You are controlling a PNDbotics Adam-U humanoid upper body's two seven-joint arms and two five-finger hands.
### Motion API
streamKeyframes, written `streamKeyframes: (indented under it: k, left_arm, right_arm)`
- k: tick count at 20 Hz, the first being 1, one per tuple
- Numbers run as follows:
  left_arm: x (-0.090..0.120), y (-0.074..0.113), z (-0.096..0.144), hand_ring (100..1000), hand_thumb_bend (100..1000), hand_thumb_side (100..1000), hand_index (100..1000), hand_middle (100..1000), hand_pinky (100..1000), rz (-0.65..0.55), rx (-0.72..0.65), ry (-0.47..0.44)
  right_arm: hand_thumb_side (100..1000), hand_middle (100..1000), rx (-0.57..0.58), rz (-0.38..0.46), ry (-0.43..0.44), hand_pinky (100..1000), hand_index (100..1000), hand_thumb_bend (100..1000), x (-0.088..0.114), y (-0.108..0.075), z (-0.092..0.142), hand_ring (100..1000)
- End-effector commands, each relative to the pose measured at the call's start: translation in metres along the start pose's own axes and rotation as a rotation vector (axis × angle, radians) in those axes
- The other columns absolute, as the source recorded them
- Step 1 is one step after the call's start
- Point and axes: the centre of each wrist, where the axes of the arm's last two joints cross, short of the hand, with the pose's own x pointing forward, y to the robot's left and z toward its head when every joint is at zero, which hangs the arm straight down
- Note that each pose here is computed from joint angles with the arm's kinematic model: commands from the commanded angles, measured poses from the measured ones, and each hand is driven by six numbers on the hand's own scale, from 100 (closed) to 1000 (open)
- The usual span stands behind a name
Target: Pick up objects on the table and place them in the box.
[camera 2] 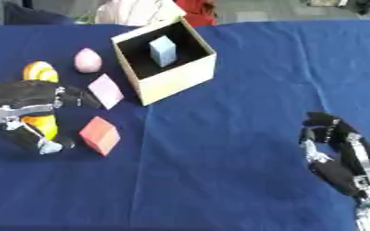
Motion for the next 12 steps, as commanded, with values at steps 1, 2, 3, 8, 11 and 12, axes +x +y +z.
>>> streamKeyframes:
  k: [1, 2, 3, 8, 11, 12]
  left_arm:
    - [-0.002, 0.005, -0.002, 841, 326, 235, 969, 859, 889, -0.028, -0.036, -0.012]
    - [-0.002, 0.004, -0.004, 841, 328, 240, 969, 859, 890, -0.029, -0.049, -0.018]
    - [-0.003, 0.004, -0.005, 841, 328, 241, 969, 860, 890, -0.030, -0.060, -0.022]
    - [-0.004, 0.002, -0.013, 840, 328, 254, 968, 858, 888, -0.033, -0.094, -0.042]
    - [-0.003, 0.002, -0.018, 837, 322, 249, 966, 851, 886, -0.034, -0.093, -0.055]
    - [-0.003, 0.002, -0.020, 834, 319, 244, 965, 846, 884, -0.035, -0.090, -0.058]
  right_arm:
    - [369, 674, 0.004, 0.014, -0.013, 685, 805, 100, 0.003, -0.005, -0.002, 659]
    - [370, 674, 0.004, 0.014, -0.012, 685, 805, 100, 0.003, -0.005, -0.002, 659]
    - [370, 674, 0.004, 0.014, -0.012, 685, 805, 100, 0.002, -0.005, -0.002, 659]
    - [371, 674, 0.008, 0.013, -0.011, 685, 805, 100, 0.002, -0.004, -0.002, 659]
    - [371, 674, 0.008, 0.013, -0.011, 685, 805, 100, 0.002, -0.004, -0.002, 659]
    - [371, 674, 0.008, 0.013, -0.011, 685, 805, 100, 0.002, -0.004, -0.002, 659]
